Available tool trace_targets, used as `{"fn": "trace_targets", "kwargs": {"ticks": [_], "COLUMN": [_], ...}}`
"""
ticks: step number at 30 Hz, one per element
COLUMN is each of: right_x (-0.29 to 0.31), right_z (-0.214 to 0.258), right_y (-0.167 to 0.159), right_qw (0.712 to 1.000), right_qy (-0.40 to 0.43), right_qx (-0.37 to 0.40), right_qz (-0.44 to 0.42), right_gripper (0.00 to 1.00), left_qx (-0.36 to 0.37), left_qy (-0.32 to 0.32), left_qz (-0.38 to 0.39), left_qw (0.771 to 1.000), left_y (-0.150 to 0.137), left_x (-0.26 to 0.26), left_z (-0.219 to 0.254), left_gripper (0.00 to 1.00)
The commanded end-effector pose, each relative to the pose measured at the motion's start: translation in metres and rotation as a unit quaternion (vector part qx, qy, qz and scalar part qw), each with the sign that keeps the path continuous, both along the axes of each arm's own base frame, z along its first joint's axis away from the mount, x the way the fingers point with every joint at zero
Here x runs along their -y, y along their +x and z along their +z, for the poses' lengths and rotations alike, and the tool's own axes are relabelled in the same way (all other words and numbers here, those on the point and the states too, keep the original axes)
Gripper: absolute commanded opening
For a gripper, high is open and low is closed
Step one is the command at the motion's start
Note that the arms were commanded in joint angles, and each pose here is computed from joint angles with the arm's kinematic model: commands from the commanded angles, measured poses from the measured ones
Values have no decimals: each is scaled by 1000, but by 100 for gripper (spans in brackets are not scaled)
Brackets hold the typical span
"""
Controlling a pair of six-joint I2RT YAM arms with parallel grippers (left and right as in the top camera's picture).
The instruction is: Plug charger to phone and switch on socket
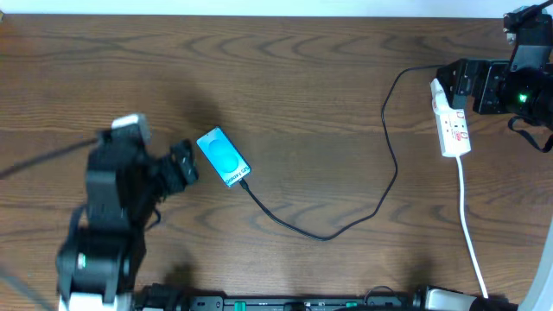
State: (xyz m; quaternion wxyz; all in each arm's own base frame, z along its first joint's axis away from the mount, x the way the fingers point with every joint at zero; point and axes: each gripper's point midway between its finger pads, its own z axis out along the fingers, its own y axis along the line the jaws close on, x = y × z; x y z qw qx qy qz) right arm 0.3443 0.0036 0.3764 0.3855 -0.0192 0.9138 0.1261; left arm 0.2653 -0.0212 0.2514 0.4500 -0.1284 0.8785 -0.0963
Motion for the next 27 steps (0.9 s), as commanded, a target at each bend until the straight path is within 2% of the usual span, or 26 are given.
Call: {"fn": "trace_targets", "kwargs": {"ticks": [1, 7, 11, 16, 21, 27], "right_x": [-2, -3, -2, -2, -3, -3], "right_z": [2, 2, 2, 2, 2, 2], "right_y": [0, 0, 0, 0, 0, 0], "right_qw": [1000, 1000, 1000, 1000, 1000, 1000], "right_qy": [1, 1, 1, 1, 1, 1], "right_qx": [1, 1, 1, 1, 1, 1], "right_qz": [2, 2, 2, 2, 2, 2], "right_gripper": [99, 99, 99, 99, 99, 99], "left_qx": [56, 218, 315, 407, 432, 385], "left_qy": [16, -12, -42, -49, -40, -28], "left_qz": [16, 15, 25, 37, 60, 81], "left_qw": [998, 976, 948, 911, 899, 919], "left_y": [-13, -23, -25, -29, -32, -26], "left_x": [-9, -8, -10, -17, -29, -39], "left_z": [-1, 11, 15, 14, 4, -22], "left_gripper": [93, 93, 93, 93, 93, 93]}}
